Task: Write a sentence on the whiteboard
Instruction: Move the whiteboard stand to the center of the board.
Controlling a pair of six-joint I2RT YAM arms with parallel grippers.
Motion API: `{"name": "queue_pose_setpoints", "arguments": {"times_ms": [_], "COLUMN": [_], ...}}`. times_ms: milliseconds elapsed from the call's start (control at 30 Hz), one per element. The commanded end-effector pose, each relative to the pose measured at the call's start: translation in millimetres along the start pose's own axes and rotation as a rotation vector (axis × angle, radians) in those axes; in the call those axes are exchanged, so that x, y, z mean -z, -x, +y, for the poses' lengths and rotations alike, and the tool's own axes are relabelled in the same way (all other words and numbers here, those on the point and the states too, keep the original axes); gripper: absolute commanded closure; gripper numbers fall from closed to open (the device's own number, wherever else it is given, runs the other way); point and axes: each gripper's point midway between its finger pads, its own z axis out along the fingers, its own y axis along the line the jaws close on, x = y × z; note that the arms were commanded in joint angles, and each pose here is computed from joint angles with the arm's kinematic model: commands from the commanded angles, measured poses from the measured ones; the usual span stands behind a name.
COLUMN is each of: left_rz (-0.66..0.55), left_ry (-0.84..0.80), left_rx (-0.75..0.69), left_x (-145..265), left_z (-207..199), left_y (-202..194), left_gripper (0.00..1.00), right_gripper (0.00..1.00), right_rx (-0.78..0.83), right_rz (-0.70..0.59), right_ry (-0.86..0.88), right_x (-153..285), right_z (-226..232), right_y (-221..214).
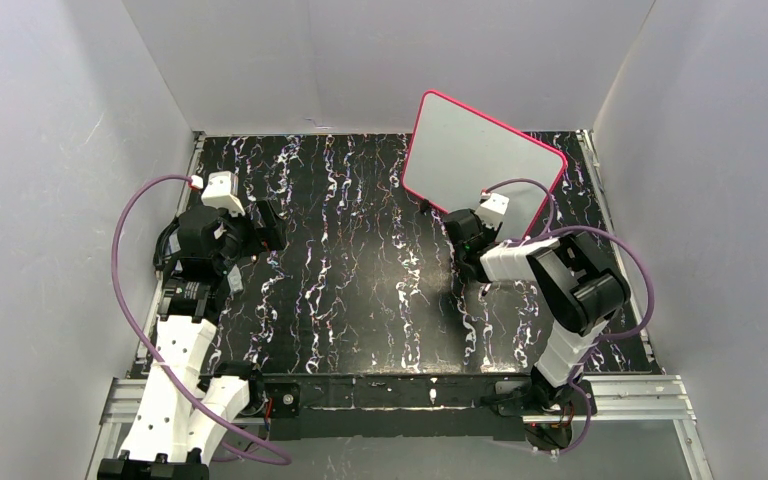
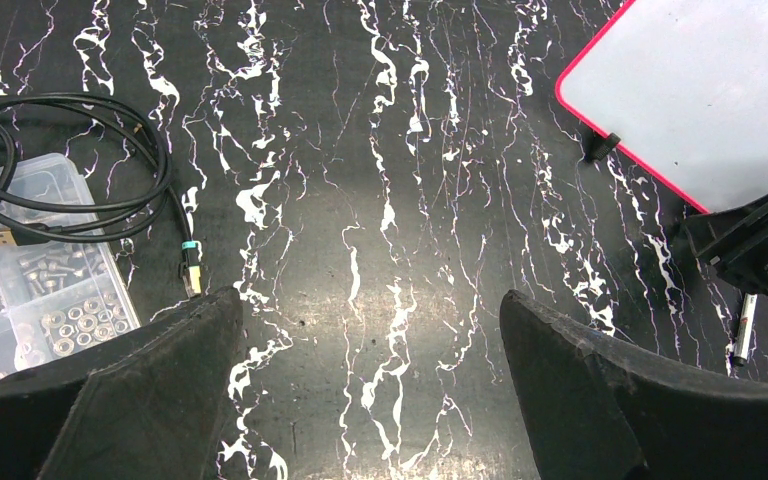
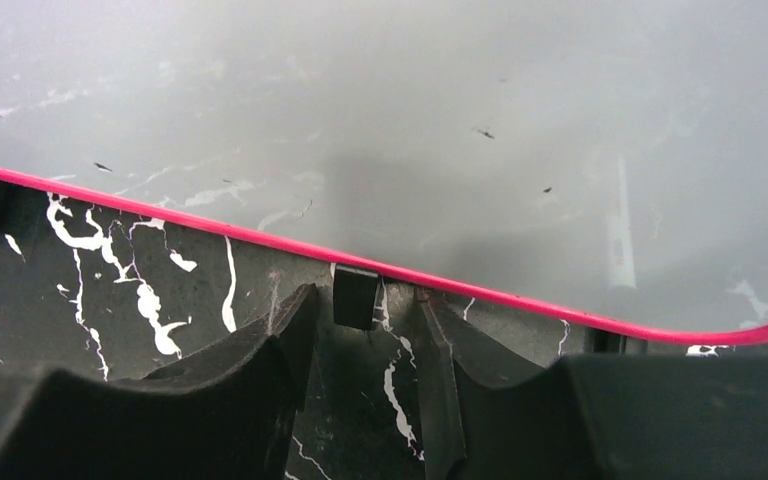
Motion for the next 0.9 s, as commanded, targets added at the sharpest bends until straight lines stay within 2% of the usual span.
{"name": "queue_pose_setpoints", "arguments": {"times_ms": [0, 367, 600, 867], "left_rz": [-0.014, -0.012, -0.008, -0.008], "left_ry": [-0.022, -0.023, -0.023, -0.019], "left_rx": [-0.012, -0.012, -0.011, -0.011], "left_x": [0, -1, -1, -2], "left_z": [-4, -4, -4, -3], "left_y": [3, 3, 2, 1], "left_gripper": [0.01, 0.01, 0.01, 0.01], "right_gripper": [0.53, 0.73, 0.98, 0.99], "right_rx": [-0.016, -0.003, 0.042, 0.133], "right_rz": [-0.029, -0.018, 0.026, 0.107], "right_ry": [-0.015, 0.002, 0.065, 0.286], "right_x": [-8, -10, -2, 17], "right_z": [1, -1, 0, 19], "right_y": [6, 0, -10, -30]}}
